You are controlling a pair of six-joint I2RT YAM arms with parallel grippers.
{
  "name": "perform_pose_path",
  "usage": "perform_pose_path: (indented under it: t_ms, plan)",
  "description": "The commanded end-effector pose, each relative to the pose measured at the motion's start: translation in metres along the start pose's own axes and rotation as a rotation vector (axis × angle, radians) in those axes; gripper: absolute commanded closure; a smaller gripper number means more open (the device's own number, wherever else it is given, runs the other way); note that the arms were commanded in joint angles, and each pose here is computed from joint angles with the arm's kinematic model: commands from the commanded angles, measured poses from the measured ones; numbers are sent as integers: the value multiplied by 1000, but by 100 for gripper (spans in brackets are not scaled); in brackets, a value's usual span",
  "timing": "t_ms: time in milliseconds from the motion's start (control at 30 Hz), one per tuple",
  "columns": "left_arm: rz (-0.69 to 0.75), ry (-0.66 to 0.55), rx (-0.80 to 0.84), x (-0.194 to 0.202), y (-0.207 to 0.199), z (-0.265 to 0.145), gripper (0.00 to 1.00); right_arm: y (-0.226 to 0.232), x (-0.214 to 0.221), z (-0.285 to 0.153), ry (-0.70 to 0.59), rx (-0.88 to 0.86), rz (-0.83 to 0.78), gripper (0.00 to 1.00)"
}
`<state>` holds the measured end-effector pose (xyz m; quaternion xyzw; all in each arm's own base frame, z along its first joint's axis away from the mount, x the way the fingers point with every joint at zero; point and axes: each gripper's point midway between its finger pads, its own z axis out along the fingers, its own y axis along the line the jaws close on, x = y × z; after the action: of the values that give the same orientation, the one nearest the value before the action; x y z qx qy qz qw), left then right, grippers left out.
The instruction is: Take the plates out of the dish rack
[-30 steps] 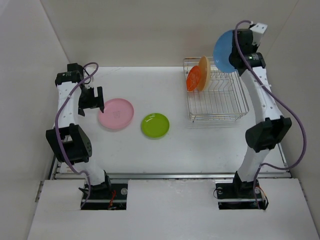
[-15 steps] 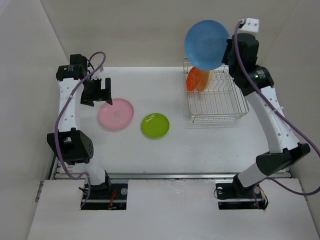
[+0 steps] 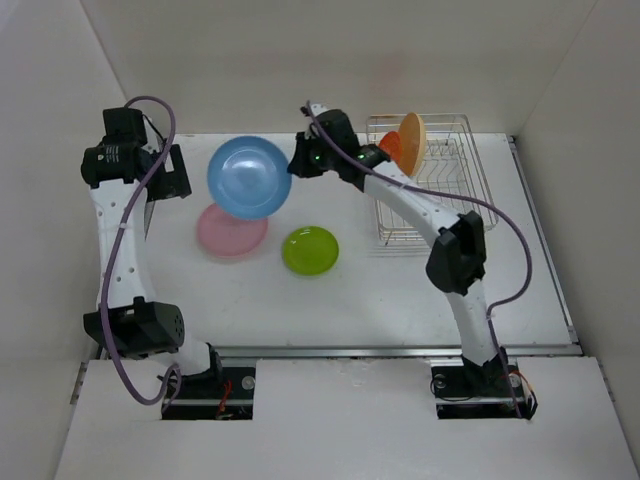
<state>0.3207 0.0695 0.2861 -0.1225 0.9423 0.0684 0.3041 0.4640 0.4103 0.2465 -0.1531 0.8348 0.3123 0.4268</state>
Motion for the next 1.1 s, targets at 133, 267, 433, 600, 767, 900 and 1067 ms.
perform_pose_path:
  t_ms: [133, 267, 433, 600, 767, 900, 1067]
  plan:
    - [-69, -18, -153, 5, 26, 5, 0, 79, -1, 43, -54, -276, 253, 100]
    - [-76, -12, -179, 5, 29, 8, 0, 65, 33, 81, -23, -195, 316, 100]
    - [-74, -2, -180, 8, 29, 10, 0, 45, 76, 101, 58, -56, 365, 100]
    - [-72, 8, -172, 10, 28, 12, 0, 26, 103, 106, 123, 38, 380, 100]
    - [-64, 11, -152, 11, 25, 12, 0, 35, 120, 103, 195, 3, 359, 100]
    - [-64, 12, -134, 11, 21, 13, 0, 49, 134, 105, 225, -13, 289, 76]
    - [-55, 13, -134, 11, 22, 13, 0, 51, 139, 103, 240, -2, 236, 55]
